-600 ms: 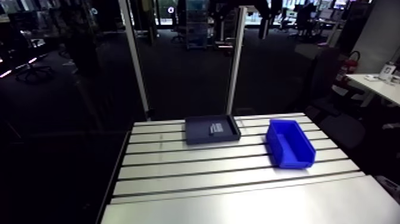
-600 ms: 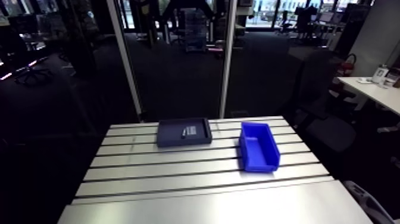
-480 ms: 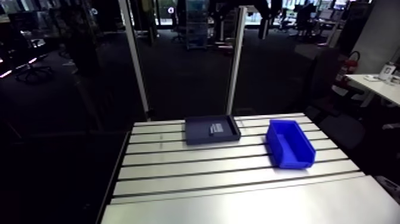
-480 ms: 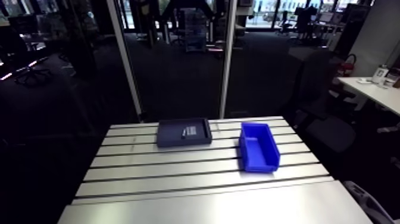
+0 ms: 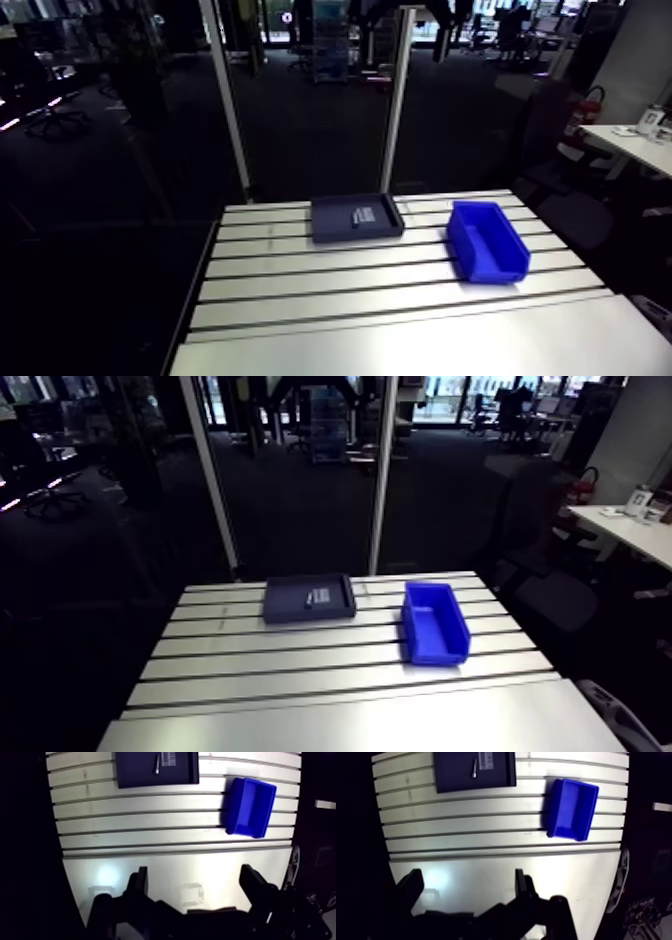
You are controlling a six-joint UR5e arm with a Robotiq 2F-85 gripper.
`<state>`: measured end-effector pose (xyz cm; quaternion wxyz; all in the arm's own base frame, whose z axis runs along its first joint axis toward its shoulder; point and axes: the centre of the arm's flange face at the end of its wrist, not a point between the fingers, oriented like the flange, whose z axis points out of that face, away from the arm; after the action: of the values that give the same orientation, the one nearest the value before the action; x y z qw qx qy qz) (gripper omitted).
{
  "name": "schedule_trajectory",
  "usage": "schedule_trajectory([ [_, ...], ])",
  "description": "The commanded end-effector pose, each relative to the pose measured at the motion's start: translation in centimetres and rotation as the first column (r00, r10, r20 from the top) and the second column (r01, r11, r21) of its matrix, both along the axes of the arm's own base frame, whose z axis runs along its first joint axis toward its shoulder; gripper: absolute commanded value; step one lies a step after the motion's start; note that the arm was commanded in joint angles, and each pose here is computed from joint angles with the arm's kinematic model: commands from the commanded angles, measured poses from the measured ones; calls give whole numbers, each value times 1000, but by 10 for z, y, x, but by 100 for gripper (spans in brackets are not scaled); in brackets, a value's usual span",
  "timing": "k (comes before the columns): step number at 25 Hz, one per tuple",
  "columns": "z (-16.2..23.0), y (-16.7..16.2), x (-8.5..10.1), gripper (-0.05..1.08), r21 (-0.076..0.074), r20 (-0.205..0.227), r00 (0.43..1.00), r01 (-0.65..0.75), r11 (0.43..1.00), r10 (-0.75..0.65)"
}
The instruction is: Pick up the M10 bolt from the tray and put it into the blue bin.
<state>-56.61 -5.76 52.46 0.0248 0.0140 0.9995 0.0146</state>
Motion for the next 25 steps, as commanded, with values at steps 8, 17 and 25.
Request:
schedule_trajectory([
  [8,-42,0,-37,1,4,15,999,36,999,-36],
  [17,-78,10,-69,1,9,-3,999,54,998,-54],
  [25,-128,7,-93,1,2,54,997,48,999,-48],
])
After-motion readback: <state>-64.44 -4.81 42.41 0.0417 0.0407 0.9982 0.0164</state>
